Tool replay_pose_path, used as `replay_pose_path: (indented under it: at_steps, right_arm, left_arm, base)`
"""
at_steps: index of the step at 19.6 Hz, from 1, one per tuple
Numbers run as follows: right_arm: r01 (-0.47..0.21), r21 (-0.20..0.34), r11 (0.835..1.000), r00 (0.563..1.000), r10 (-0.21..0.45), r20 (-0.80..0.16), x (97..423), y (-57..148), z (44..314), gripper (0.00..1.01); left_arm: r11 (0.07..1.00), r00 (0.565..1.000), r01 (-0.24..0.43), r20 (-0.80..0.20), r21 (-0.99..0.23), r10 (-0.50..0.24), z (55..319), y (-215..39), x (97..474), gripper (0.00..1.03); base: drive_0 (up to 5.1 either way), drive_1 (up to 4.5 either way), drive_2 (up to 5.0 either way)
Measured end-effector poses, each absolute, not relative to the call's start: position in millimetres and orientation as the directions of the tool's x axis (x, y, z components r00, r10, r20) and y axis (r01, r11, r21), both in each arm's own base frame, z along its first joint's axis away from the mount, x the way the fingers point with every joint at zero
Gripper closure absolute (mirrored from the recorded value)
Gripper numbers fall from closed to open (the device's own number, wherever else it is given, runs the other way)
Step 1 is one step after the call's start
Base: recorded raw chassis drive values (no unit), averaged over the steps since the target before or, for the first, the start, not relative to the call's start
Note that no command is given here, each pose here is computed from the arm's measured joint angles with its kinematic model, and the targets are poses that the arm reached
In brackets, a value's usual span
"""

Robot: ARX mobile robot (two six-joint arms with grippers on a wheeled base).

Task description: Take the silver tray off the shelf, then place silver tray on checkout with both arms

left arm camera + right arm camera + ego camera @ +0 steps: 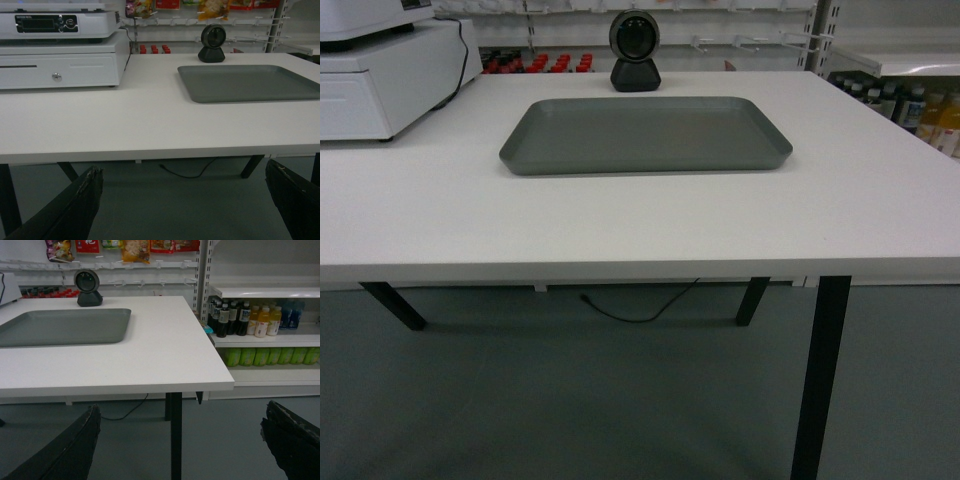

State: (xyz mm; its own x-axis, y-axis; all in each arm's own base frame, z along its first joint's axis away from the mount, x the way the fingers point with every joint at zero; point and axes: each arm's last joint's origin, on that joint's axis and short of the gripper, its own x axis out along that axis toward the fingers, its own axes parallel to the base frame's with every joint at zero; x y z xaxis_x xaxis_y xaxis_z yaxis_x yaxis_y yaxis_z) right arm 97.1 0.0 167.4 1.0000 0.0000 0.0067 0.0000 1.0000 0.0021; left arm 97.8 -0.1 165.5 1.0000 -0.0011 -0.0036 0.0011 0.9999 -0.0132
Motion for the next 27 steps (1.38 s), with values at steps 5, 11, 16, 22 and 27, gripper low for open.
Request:
replay_pose_path:
  at_steps: [5, 11, 16, 22, 27]
  right_arm:
    - [0.000, 0.002, 1.000, 1.000, 0.000, 0.003, 97.2, 0.0, 167.1, 0.03]
    - [0.000, 0.002, 1.000, 1.000, 0.000, 0.006, 97.2, 0.0, 167.3, 0.03]
    - [0.000, 0.002, 1.000, 1.000, 0.000, 0.006, 97.2, 0.0, 167.3, 0.03]
    - [0.000, 0.002, 1.000, 1.000, 0.000, 0.007, 97.1, 0.0, 167.5, 0.03]
    - [0.000, 0.002, 1.000, 1.000, 0.000, 0.006, 97.2, 0.0, 167.4, 0.03]
  left_arm:
    - [1.000, 1.000, 0.000, -0.008, -0.013, 0.000, 165.1, -0.1, 97.8, 0.05]
    - [1.000, 1.000, 0.001, -0.005, -0.013, -0.001, 165.4, -0.1, 97.8, 0.05]
    - [1.000, 1.000, 0.001, -0.004, -0.013, -0.001, 165.5, -0.1, 97.8, 0.05]
    - [1.000, 1.000, 0.001, -0.003, -0.013, -0.001, 165.6, -0.1, 97.8, 0.05]
    - [1.000, 1.000, 0.001, -0.004, -0.011, -0.001, 165.5, -0.1, 97.8, 0.05]
  base:
    - [-0.1, -4.26, 4.1]
    - [-0.1, -4.26, 4.1]
    - [0.0, -1.70, 1.6]
    - [0.0, 0.00, 0.0]
    - [0.0, 0.00, 0.0]
